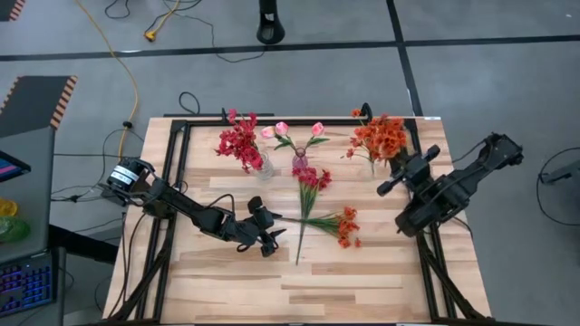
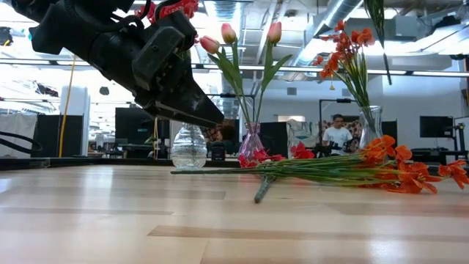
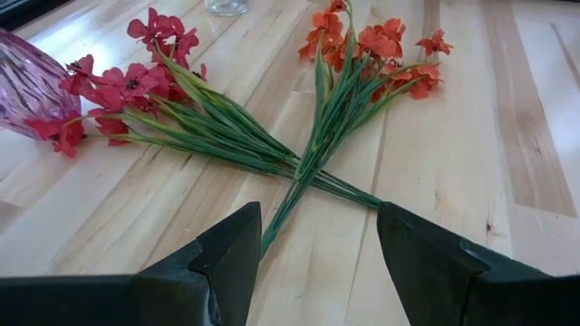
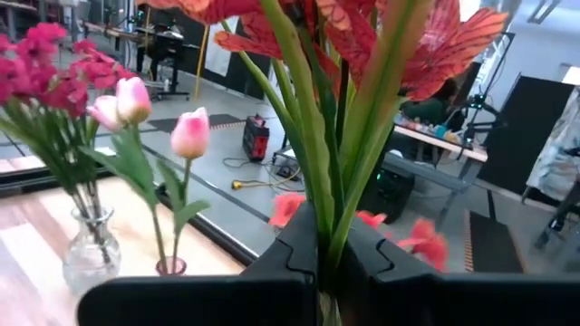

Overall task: Sort flowers into vase by color
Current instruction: Put the bottom orange flowers into the right transparent vase

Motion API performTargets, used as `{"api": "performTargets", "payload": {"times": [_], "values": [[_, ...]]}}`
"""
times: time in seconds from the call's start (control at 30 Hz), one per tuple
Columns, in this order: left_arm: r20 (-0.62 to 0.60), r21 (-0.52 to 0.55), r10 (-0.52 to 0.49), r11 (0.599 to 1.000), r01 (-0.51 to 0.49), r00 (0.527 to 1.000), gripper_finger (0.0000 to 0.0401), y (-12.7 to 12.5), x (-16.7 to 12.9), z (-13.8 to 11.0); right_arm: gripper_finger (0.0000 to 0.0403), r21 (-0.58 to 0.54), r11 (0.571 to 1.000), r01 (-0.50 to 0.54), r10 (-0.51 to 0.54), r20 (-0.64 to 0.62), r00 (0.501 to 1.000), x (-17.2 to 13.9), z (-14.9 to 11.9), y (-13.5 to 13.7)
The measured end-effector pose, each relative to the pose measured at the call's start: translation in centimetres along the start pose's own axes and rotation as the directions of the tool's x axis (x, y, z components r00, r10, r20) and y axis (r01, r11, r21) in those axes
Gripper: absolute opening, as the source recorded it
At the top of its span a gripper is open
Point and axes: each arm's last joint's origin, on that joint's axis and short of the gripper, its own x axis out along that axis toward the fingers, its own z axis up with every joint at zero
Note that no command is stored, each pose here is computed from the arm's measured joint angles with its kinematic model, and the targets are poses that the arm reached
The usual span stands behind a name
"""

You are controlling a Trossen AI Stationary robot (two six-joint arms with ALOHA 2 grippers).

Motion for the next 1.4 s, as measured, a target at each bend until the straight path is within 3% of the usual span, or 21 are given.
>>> {"api": "performTargets", "payload": {"times": [0.2,0.33,0.6,1.17,1.4], "values": [[0.001,-0.010,0.001,1.000,-0.001,1.000,0.0208,0.0,0.0,0.0,0.0040,0.073,0.997,-0.001,0.001,-0.002,1.000,0.0,-2.6,1.8],[0.001,-0.017,0.002,1.000,-0.002,1.000,0.0208,0.0,0.0,0.0,0.0040,0.054,0.998,-0.012,0.012,0.001,1.000,-0.2,-3.2,2.4],[0.001,-0.031,0.024,0.999,-0.024,1.000,0.0208,0.7,0.4,0.3,0.0040,0.040,0.999,-0.031,0.031,0.006,0.999,-0.4,-2.6,0.4],[-0.001,-0.074,0.039,0.996,-0.039,0.999,0.0208,1.3,0.8,0.5,0.0040,0.033,0.985,0.172,-0.171,-0.043,0.984,2.1,-3.4,-2.0],[-0.001,-0.079,0.039,0.996,-0.039,0.999,0.0208,1.3,0.8,0.5,0.0040,0.108,0.968,0.226,-0.221,-0.055,0.974,2.5,-3.2,-3.4]]}}
